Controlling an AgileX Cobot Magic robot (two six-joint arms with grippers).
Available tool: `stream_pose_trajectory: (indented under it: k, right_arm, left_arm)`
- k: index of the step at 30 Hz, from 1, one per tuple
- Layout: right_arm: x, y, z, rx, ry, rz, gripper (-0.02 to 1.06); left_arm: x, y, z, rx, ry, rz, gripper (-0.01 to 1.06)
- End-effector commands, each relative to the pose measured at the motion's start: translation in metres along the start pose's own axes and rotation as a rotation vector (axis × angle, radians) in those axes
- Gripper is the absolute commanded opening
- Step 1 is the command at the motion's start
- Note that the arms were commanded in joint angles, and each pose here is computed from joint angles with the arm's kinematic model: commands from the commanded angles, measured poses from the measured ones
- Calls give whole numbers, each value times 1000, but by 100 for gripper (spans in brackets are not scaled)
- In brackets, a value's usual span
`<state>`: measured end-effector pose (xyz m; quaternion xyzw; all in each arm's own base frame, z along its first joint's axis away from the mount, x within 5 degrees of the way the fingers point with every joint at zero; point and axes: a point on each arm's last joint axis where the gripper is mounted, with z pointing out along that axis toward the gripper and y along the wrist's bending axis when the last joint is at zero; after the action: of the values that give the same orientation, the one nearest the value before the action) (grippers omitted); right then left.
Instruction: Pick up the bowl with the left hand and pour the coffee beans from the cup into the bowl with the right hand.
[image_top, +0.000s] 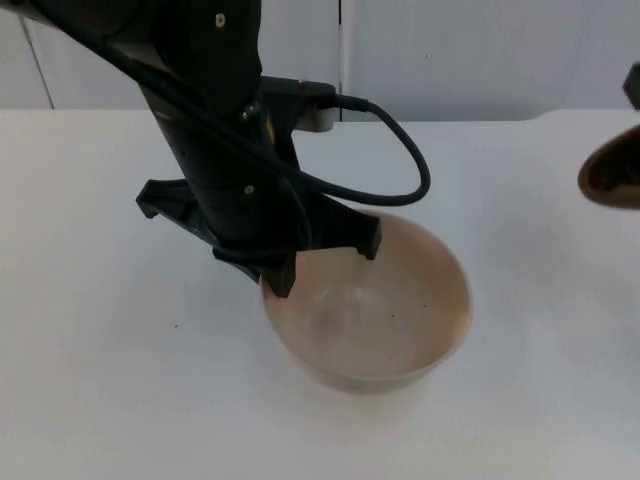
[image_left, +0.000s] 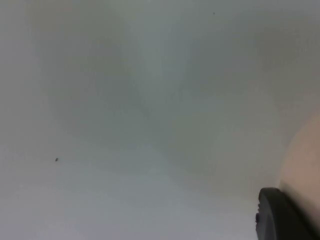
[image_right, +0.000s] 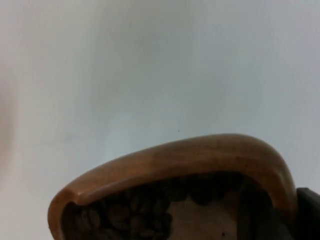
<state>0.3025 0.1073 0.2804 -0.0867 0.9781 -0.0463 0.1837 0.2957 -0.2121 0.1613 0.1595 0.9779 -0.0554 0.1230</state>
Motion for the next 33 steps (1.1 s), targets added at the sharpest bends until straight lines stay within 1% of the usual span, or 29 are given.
stream_pose_trajectory:
  k: [1, 6, 13, 18, 19, 21, 22, 24, 25, 27, 29, 30, 31, 33]
  right_arm:
    - [-6, -4, -17, 0, 6, -22, 0]
    - [-10, -5, -28, 1, 13, -34, 0]
    - [-8, -3, -29, -10, 32, -36, 0]
    - [-5, 16, -32, -25, 23, -99, 0]
    - [-5, 16, -32, -25, 23, -99, 0]
    - [-3, 29, -35, -37, 8, -132, 0]
    - [-2, 32, -36, -39, 6, -137, 0]
    - [1, 43, -40, -7, -12, -164, 0]
    - [1, 43, -40, -7, -12, -164, 0]
    - [3, 53, -42, 1, -27, -182, 0]
    - [7, 64, -45, -5, -35, -214, 0]
    - [7, 64, -45, -5, -35, -214, 0]
    - [9, 69, -47, -2, -43, -224, 0]
    - [12, 77, -49, 25, -54, -251, 0]
  left_arm:
    - [-1, -4, -2, 19, -4, -24, 0]
    - [-1, -4, -2, 20, -4, -25, 0]
    - [-1, -4, -2, 24, -3, -36, 0]
    - [1, -8, -2, 25, -2, -31, 0]
    - [1, -8, -2, 25, -2, -31, 0]
    - [4, -17, -2, 33, 1, -7, 0]
    - [5, -19, -2, 35, 1, -2, 0]
    - [8, -28, -3, 42, 3, 24, 0]
    - [8, -28, -3, 42, 3, 24, 0]
    - [11, -35, -3, 46, 5, 45, 0]
    - [12, -39, -3, 47, 5, 57, 0]
    - [12, -39, -3, 47, 5, 57, 0]
    - [12, -39, -3, 48, 5, 58, 0]
    - [13, -40, -3, 48, 5, 60, 0]
